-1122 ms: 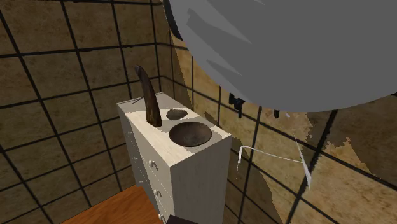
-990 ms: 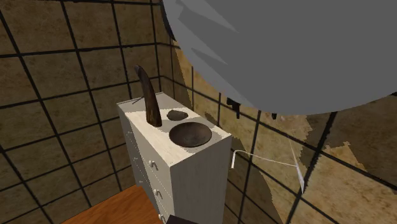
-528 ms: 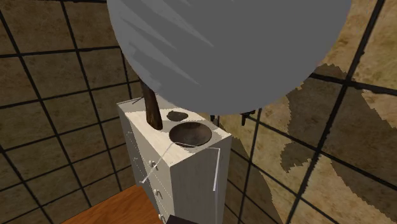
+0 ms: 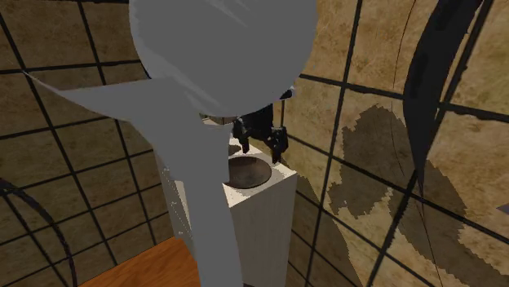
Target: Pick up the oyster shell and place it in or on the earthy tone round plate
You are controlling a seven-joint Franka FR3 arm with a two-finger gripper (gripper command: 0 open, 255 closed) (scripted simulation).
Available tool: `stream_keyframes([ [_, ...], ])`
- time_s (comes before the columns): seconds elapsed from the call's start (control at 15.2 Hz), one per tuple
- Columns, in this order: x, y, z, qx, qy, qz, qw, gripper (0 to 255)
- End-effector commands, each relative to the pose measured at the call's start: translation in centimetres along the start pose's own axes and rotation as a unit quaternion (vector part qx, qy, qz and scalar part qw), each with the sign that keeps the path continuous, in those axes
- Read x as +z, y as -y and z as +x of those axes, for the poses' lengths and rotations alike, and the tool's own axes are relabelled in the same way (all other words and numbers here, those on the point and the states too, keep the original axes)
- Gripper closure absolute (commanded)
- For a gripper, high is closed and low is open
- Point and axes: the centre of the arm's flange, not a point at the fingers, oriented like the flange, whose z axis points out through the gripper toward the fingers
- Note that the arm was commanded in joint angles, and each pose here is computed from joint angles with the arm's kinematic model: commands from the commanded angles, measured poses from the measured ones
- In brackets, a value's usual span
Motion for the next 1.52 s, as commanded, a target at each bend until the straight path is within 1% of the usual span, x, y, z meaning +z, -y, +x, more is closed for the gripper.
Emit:
stream_keyframes([
  [0.0, 0.7, 2.6, 0.6, 0.031, -0.003, 0.005, 0.9995, 0],
  [0.2, 2.1, 6.0, 1.4, 0.073, -0.008, 0.011, 0.9973, 0],
  [0.46, 3.8, 10.4, 3.0, 0.129, -0.014, 0.019, 0.9914, 0],
  [0.66, 5.1, 13.6, 4.6, 0.170, -0.019, 0.025, 0.9849, 0],
  [0.99, 6.9, 18.4, 7.6, 0.235, -0.027, 0.034, 0.9710, 0],
  [1.45, 10.6, 18.6, 7.8, 0.235, -0.027, 0.034, 0.9710, 0],
])
